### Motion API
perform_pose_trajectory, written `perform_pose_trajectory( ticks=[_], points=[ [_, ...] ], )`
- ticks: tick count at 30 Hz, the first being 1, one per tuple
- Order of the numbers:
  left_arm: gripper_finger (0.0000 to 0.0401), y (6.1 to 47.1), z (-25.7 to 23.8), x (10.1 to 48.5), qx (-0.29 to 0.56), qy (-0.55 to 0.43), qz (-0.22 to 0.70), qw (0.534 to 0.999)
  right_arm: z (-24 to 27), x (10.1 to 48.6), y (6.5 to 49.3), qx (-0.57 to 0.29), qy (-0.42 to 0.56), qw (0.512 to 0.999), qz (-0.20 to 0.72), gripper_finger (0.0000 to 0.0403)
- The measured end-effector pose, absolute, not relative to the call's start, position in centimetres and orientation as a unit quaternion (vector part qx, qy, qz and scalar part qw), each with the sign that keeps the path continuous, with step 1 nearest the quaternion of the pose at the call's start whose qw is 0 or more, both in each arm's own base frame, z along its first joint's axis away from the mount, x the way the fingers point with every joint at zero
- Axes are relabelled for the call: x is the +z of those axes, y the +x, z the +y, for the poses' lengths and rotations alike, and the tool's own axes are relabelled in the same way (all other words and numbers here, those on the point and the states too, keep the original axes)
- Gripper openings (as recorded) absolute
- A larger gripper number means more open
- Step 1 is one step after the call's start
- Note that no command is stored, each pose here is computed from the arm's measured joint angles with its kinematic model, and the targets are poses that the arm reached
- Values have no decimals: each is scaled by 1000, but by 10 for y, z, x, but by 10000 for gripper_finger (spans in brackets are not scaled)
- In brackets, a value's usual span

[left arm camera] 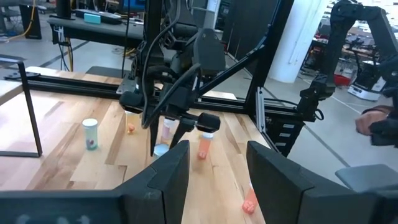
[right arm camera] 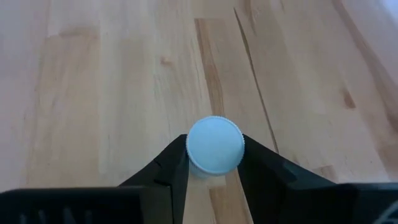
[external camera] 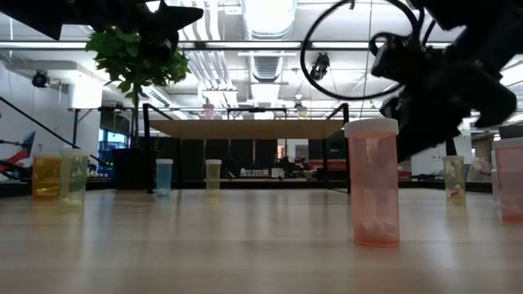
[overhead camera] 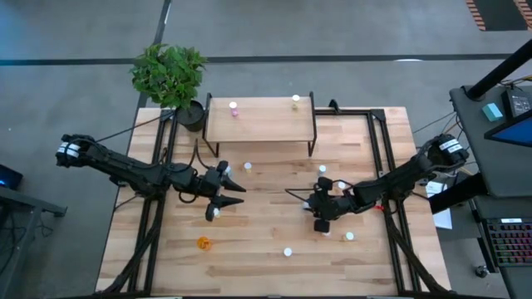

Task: Pick and place medicine bottles onto shelf by color
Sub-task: Put the blue pill bottle on the shelf

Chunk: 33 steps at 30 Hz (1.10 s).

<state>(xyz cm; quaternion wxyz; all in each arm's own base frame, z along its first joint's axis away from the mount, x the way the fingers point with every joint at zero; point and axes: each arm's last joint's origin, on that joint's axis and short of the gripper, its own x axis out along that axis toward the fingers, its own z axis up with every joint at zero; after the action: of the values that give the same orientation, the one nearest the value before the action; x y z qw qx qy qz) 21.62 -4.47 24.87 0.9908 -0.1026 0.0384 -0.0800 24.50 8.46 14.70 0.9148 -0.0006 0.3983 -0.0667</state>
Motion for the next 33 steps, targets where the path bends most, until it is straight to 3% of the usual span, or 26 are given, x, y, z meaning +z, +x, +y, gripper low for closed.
perform_pose_trajectory(
  ticks=[10,16,21,26,33],
  points=[
    [144,212,-44,255,-82,-74,19,994,84,228,283,-77,37,935,345,109],
    [144,207,-43,262,-83,-73,1,994,62,287,308,-66,65,945,314,108],
    [144,203,-42,265,-84,-73,-7,994,27,324,319,-104,66,954,273,107],
    [144,202,-42,267,-84,-73,-12,994,-18,341,325,-134,63,956,255,107],
    [144,202,-42,268,-84,-73,-15,994,-81,335,346,-159,75,945,277,107]
  ],
)
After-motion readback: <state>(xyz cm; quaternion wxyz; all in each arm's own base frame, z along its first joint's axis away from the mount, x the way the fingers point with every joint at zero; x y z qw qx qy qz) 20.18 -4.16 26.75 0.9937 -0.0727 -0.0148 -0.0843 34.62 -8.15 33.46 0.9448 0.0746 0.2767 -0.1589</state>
